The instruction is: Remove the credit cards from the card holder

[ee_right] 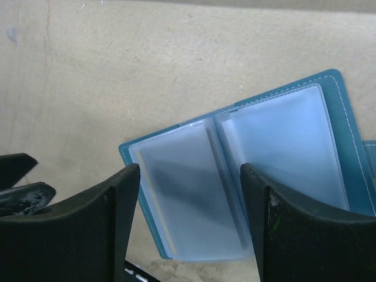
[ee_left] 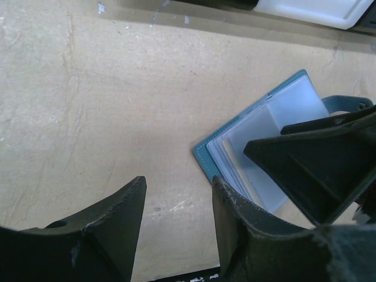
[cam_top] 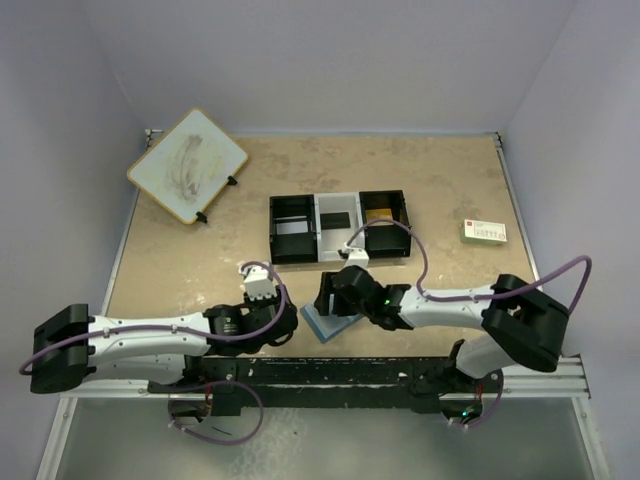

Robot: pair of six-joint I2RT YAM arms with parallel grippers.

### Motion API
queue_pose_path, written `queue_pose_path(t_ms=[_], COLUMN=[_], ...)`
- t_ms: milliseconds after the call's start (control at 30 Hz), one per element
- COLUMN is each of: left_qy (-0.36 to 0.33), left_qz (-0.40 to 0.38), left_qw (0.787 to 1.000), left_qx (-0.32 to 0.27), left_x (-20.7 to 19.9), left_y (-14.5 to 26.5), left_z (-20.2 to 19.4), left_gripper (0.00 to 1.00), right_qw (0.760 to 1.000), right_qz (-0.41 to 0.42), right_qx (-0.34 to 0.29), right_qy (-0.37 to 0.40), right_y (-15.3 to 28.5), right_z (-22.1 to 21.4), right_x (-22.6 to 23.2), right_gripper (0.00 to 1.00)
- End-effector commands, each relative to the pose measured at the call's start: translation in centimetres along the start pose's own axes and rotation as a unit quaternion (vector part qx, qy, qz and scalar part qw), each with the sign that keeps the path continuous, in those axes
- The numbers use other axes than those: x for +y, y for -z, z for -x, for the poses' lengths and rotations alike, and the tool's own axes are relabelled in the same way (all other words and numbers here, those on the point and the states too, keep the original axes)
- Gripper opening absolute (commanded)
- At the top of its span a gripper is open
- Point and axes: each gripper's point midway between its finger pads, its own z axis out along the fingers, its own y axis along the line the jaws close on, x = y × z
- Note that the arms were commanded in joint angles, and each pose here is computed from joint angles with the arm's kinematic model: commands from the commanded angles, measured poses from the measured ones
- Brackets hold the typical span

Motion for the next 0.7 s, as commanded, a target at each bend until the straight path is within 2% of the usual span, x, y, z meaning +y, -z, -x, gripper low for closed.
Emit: queue_pose_path(t_ms=[0, 167, 367, 500, 567, 667], left_qy=[0.031, 0.048, 0.056, 0.054, 0.053, 0.051], left_qz=[0.011, 0.006, 0.003, 0.004, 0.005, 0.001], left_qw=[0.999, 0.998, 0.997, 0.998, 0.998, 0.998], left_qx=[-0.038, -0.045, -0.045, -0.041, -0.038, -0.033], left_x=[1.2, 1.9, 2.3, 2.4, 2.5, 2.1], left_y=[0.4, 1.0, 1.4, 1.3, 1.3, 1.2], left_z=[1.6, 2.1, 2.2, 2.0, 1.8, 1.7], left_gripper=[0.47, 0.47, 0.47, 0.47, 0.47, 0.47], right_qw=[0.985, 0.971, 0.960, 0.960, 0.965, 0.973], right_qz=[-0.107, -0.153, -0.169, -0.172, -0.148, -0.115], right_qx=[0.081, 0.103, 0.110, 0.107, 0.120, 0.121], right_qy=[0.107, 0.154, 0.193, 0.191, 0.179, 0.161], right_y=[-0.2, -1.2, -1.7, -1.7, -1.7, -1.5], right_z=[-5.0, -6.4, -7.0, -7.1, -7.8, -8.0], right_x=[-4.1, -4.3, -4.1, -3.9, -3.2, -2.2], right_gripper=[0.73, 0.74, 0.73, 0.64, 0.55, 0.50])
